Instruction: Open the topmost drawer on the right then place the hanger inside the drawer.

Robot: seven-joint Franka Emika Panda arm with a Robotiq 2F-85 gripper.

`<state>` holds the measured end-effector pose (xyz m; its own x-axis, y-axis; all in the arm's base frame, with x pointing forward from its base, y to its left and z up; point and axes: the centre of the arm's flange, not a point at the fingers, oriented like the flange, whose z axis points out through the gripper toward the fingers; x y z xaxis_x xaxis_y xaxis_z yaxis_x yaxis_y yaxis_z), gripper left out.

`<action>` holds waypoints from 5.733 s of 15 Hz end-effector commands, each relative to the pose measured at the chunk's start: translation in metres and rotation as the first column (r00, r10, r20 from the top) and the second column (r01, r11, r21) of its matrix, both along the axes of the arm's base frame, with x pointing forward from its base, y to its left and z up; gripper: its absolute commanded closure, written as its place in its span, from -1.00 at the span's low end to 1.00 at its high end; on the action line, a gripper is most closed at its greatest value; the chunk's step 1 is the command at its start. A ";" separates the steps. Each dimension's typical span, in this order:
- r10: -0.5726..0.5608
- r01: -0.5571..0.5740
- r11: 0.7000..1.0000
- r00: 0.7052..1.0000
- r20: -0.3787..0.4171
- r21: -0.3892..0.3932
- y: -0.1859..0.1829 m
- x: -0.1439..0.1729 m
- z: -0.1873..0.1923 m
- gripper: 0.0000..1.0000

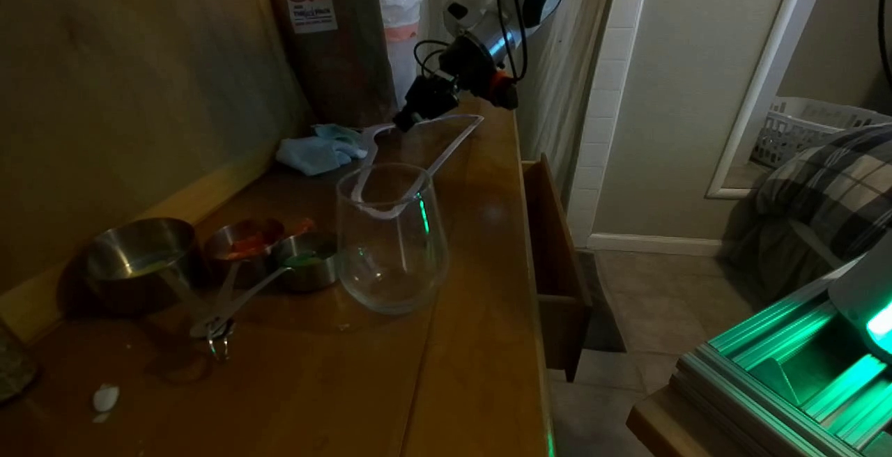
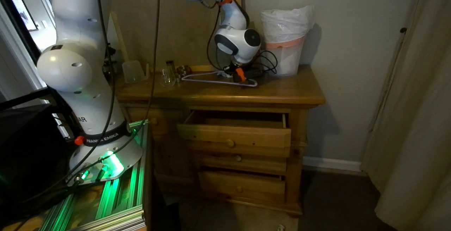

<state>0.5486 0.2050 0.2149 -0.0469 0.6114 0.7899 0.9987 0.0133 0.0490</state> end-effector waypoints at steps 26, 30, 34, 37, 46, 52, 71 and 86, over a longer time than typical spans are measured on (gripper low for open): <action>0.245 -0.257 0.965 0.955 0.168 0.052 -0.138 -0.115 0.054 0.63; 0.250 -0.264 0.963 0.951 0.183 0.060 -0.143 -0.114 0.052 0.91; 0.286 -0.308 0.949 0.929 0.236 0.062 -0.149 -0.109 0.048 0.91; 0.277 -0.300 0.952 0.925 0.261 0.054 -0.158 -0.101 0.051 0.91; 0.179 -0.194 0.979 0.962 0.209 0.056 -0.194 -0.090 0.029 0.91; 0.143 -0.153 0.986 0.978 0.151 0.060 -0.211 -0.085 -0.007 0.91; 0.093 -0.082 0.992 0.990 0.106 -0.100 -0.237 -0.070 -0.029 0.91; 0.104 -0.088 0.972 0.992 0.066 -0.218 -0.273 -0.106 0.060 0.91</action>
<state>0.4604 -0.0626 0.2455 -0.1971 0.7229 0.6622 0.9802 0.1314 0.1483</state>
